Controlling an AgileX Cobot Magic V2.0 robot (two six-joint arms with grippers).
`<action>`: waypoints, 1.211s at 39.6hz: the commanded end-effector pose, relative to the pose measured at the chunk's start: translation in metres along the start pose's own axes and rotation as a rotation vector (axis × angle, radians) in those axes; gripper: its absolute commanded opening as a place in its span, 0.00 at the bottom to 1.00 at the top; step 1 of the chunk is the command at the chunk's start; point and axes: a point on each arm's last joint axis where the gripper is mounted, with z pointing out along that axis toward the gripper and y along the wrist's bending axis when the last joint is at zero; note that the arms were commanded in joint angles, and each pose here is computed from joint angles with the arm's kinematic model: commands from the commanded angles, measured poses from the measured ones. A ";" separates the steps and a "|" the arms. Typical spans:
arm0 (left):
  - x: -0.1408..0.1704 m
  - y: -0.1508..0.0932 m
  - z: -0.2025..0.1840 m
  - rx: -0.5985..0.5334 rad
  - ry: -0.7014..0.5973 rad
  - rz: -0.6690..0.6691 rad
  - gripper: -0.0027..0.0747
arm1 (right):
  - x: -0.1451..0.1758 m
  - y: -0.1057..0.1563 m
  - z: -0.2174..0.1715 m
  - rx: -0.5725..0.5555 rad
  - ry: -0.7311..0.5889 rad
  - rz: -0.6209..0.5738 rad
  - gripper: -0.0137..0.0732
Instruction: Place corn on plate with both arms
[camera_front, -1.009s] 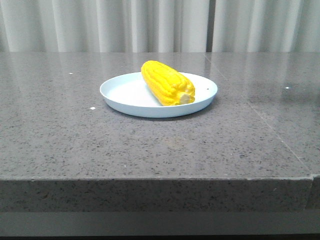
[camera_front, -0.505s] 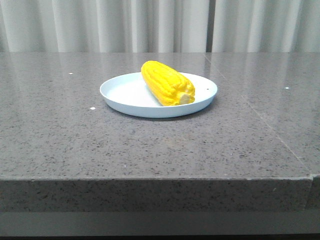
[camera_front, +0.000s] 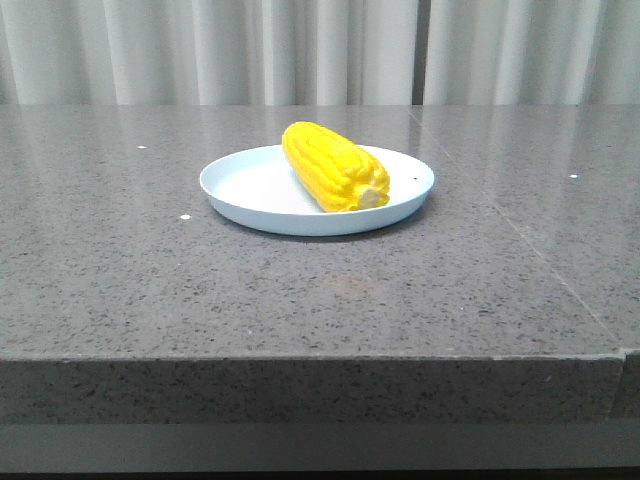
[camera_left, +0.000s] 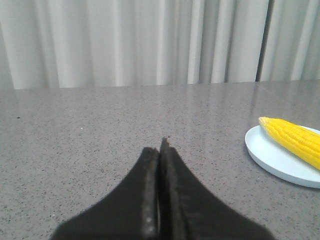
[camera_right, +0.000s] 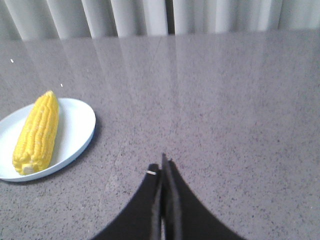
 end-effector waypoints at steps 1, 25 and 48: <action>-0.014 0.000 -0.006 0.007 -0.113 -0.014 0.01 | -0.006 0.001 -0.010 -0.036 -0.176 -0.039 0.08; -0.014 0.000 -0.006 0.007 -0.113 -0.014 0.01 | -0.002 0.001 -0.012 -0.051 -0.216 -0.040 0.08; -0.014 0.000 -0.006 0.007 -0.113 -0.014 0.01 | -0.002 0.001 -0.012 -0.051 -0.215 -0.040 0.08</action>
